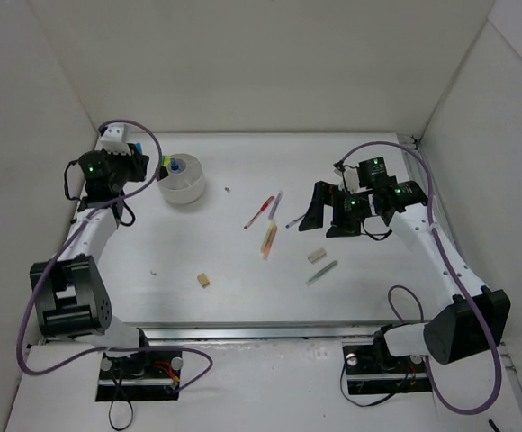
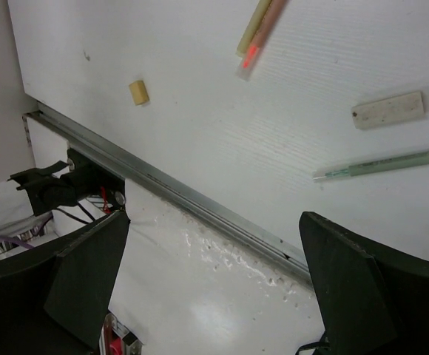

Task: Sort the stationery into containers
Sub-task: Place the pen in the storage box.

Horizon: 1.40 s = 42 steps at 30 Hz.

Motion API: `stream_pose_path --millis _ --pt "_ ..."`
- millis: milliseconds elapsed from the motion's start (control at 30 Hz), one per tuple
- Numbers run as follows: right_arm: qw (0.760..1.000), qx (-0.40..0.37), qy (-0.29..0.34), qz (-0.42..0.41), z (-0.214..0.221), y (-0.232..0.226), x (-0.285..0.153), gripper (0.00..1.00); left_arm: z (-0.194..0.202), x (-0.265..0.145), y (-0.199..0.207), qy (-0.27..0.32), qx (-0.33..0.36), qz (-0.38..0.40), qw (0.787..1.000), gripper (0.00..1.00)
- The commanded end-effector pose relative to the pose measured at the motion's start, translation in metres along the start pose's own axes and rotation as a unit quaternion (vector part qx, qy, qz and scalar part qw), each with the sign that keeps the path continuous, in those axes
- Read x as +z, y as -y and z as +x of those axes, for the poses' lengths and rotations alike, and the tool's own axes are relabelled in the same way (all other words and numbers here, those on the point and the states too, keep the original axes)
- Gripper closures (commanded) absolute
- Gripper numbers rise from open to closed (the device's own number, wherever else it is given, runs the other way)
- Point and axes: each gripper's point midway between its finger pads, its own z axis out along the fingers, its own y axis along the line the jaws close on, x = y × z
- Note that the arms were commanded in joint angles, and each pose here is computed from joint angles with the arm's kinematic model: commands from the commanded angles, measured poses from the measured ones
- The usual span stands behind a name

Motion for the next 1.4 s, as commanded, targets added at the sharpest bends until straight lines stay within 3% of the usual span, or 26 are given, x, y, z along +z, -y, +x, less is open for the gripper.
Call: stream_pose_path --millis 0,167,700,967,1367 --pt "1.0 -0.016 0.017 0.0 -0.011 0.007 0.001 0.02 -0.05 0.023 0.019 0.07 0.006 0.088 0.994 1.0" --pt "1.0 -0.016 0.021 0.004 -0.015 0.014 0.001 0.02 -0.058 0.051 0.008 0.079 0.0 0.093 0.993 1.0" --pt "0.999 -0.014 0.034 0.004 -0.016 0.021 -0.006 0.02 -0.026 0.12 -0.012 0.051 -0.002 0.09 0.995 1.0" --pt "0.999 -0.018 0.037 0.006 -0.019 0.022 -0.006 0.02 -0.008 0.139 -0.024 0.03 -0.01 0.076 0.997 1.0" --pt "0.999 -0.02 0.034 -0.006 -0.02 0.019 -0.006 0.02 0.029 0.136 -0.026 0.004 -0.022 0.066 0.998 1.0"
